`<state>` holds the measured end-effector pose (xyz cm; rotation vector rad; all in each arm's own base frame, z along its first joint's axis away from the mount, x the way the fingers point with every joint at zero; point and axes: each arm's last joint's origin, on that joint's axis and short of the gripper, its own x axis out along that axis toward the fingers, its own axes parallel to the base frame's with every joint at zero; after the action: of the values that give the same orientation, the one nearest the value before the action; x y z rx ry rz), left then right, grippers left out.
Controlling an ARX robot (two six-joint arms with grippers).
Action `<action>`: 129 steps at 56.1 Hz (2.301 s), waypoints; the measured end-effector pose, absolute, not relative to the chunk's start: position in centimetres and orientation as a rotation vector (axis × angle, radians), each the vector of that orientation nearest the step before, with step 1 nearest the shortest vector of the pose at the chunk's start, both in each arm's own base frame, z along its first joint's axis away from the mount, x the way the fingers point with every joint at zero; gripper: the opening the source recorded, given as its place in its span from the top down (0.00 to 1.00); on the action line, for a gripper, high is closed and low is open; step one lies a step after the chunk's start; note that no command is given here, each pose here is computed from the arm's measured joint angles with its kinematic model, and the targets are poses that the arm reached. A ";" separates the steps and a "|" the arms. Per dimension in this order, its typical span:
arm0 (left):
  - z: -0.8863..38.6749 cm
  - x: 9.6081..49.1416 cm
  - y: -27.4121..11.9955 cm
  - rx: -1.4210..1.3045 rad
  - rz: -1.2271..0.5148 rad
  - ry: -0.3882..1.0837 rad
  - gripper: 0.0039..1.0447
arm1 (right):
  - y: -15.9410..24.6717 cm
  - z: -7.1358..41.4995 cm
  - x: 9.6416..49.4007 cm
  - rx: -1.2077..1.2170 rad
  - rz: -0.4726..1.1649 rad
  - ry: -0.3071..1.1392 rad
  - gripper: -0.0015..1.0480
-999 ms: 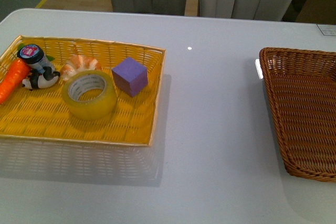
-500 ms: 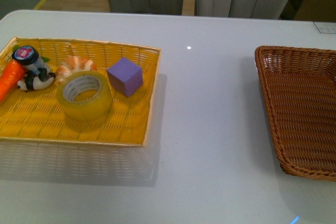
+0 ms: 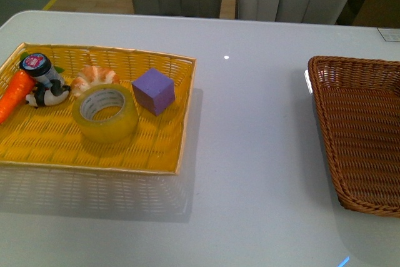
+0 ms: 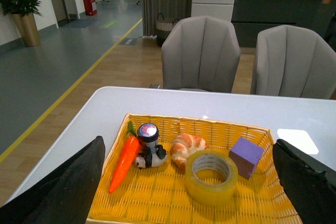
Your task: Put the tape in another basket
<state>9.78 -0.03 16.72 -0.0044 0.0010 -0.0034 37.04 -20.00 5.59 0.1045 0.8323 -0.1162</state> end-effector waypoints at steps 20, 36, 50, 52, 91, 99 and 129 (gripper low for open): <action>16.7 9.8 0.0 -0.004 -0.003 0.001 0.08 | -17.3 3.7 36.8 0.035 -0.047 0.900 0.22; 16.7 9.8 0.0 -0.004 -0.003 0.001 0.08 | -16.5 2.9 36.5 0.029 -0.044 0.924 0.69; 16.7 9.8 0.0 -0.004 -0.003 0.001 0.08 | -14.7 2.5 35.3 0.065 -0.023 0.930 0.94; 16.7 9.8 0.0 -0.004 -0.003 0.001 0.08 | -14.2 2.4 35.1 0.066 -0.011 0.933 0.94; 16.7 9.8 0.0 -0.004 -0.003 0.001 0.08 | -0.1 2.1 33.7 0.166 0.077 0.985 0.94; 16.7 9.8 0.0 -0.004 -0.003 0.001 0.08 | 1.3 2.1 33.6 0.176 0.075 0.992 0.94; 16.7 9.8 0.0 -0.004 -0.003 0.001 0.08 | -3.2 9.6 30.9 0.192 0.060 0.723 0.15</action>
<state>9.78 -0.03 16.72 -0.0044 0.0010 -0.0034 30.86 -3.18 9.58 0.1918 0.7230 0.0599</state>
